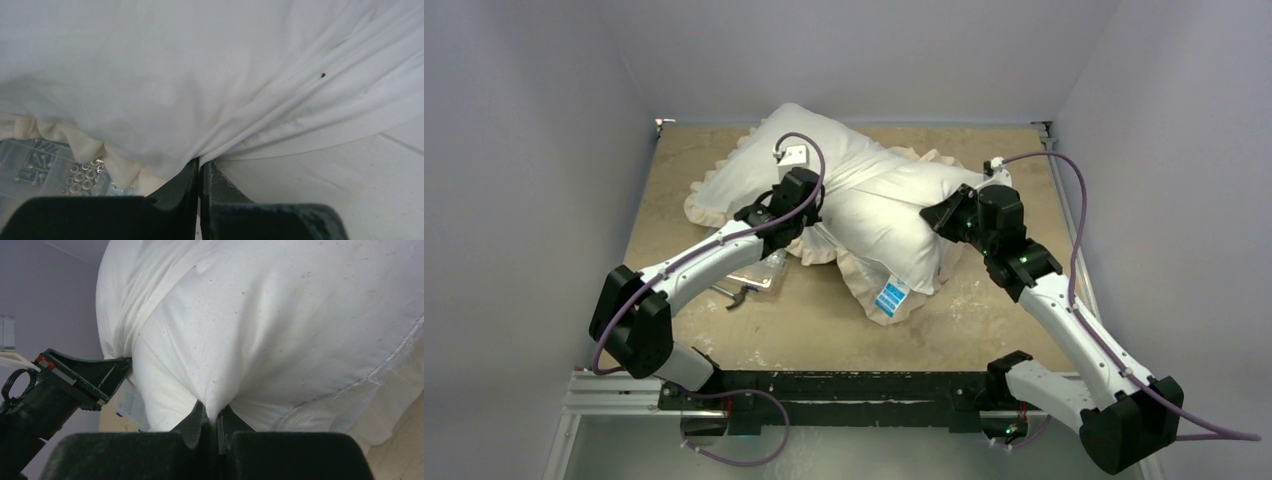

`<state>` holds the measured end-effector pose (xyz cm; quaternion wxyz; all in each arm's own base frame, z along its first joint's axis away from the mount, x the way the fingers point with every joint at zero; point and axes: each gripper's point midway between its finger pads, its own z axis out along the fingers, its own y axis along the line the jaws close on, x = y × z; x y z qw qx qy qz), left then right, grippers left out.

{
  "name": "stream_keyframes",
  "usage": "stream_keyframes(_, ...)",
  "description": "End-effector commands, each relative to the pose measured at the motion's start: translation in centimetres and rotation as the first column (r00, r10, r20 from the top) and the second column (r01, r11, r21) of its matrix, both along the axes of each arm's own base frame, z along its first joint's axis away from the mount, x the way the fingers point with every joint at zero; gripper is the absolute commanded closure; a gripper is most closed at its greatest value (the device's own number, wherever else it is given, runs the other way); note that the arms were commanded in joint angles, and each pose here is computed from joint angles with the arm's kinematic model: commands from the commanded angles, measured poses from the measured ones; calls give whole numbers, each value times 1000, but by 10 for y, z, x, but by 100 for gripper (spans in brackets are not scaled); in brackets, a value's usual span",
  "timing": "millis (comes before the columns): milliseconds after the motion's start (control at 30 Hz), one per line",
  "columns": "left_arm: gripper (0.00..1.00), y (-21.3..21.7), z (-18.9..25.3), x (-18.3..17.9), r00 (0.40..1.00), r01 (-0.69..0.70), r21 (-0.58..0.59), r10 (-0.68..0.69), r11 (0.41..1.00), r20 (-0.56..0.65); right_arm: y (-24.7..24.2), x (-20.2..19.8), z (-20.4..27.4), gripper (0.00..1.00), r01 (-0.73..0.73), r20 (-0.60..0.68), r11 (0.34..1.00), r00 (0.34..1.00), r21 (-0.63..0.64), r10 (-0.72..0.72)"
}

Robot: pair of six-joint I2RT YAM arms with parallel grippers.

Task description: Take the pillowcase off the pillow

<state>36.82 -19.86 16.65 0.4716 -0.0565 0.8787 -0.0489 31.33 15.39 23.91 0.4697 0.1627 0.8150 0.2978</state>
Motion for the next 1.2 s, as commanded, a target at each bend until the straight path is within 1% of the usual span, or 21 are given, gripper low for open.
stream_keyframes(0, 100, 71, -20, -4, 988, -136, 201, 148, 970, -49, -32, 1, 64, 100, 155, 131, 987, 978, 45, -159)
stream_keyframes(100, 100, 81, -37, -8, 982, -143, 258, 170, 956, -83, -30, -8, 86, 100, 127, 159, 989, 978, 75, -137)
stream_keyframes(200, 100, 77, -57, -16, 979, -110, 245, 147, 963, -139, -24, -15, 99, 100, 81, 178, 993, 979, 91, -96)
stream_keyframes(267, 100, 73, -68, -22, 977, -94, 222, 133, 971, -169, -21, -19, 87, 100, 61, 146, 995, 987, 83, -73)
stream_keyframes(367, 100, 63, -74, -30, 976, -61, 152, 91, 987, -196, -16, -28, 55, 100, 24, 77, 998, 997, 66, -29)
stream_keyframes(433, 100, 47, -73, -36, 978, -8, 65, 21, 998, -209, -6, -37, 31, 100, -48, 19, 997, 999, 58, 47)
stream_keyframes(500, 100, 29, -70, -42, 976, 51, -35, -57, 998, -210, -4, -41, 11, 99, -63, -35, 997, 997, 46, 65)
stream_keyframes(533, 99, 21, -68, -46, 975, 76, -78, -90, 994, -205, -4, -41, 5, 93, -60, -51, 997, 997, 39, 62)
stream_keyframes(567, 97, 14, -64, -49, 973, 98, -114, -119, 989, -197, -5, -40, 6, 84, -54, -56, 998, 997, 33, 56)
stream_keyframes(633, 94, 3, -58, -55, 968, 139, -162, -168, 977, -183, -7, -37, 20, 61, -43, -42, 999, 998, 26, 45)
stream_keyframes(700, 90, -4, -50, -59, 964, 175, -184, -207, 967, -170, -10, -29, 47, 37, -27, 18, 1000, 999, 13, 27)
stream_keyframes(733, 88, -6, -47, -61, 961, 190, -191, -222, 963, -164, -13, -23, 59, 28, -8, 43, 1000, 999, 4, 8)
stream_keyframes(800, 83, -9, -38, -63, 959, 211, -198, -242, 957, -149, -20, -8, 77, 16, 53, 69, 998, 996, -24, -51)
stream_keyframes(833, 80, -9, -33, -64, 959, 216, -202, -247, 955, -141, -25, 1, 76, 11, 91, 62, 995, 994, -44, -88)
stream_keyframes(900, 76, -9, -24, -65, 961, 220, -209, -249, 953, -123, -33, 19, 66, 2, 162, 30, 983, 987, -82, -160)
stream_keyframes(933, 74, -8, -18, -65, 964, 219, -213, -245, 952, -104, -41, 29, 54, 1, 219, 4, 969, 975, -112, -220)
stream_keyframes(1033, 69, -2, -10, -62, 975, 183, -212, -204, 960, -84, -61, 52, 25, 1, 354, -50, 919, 929, -174, -367)
stream_keyframes(1067, 68, -1, -8, -62, 978, 169, -213, -191, 962, -88, -65, 58, 25, 1, 377, -49, 910, 919, -175, -390)
stream_keyframes(1167, 63, -1, 1, -61, 981, 144, -225, -170, 964, -99, -62, 75, 27, 1, 394, -9, 908, 917, -141, -399)
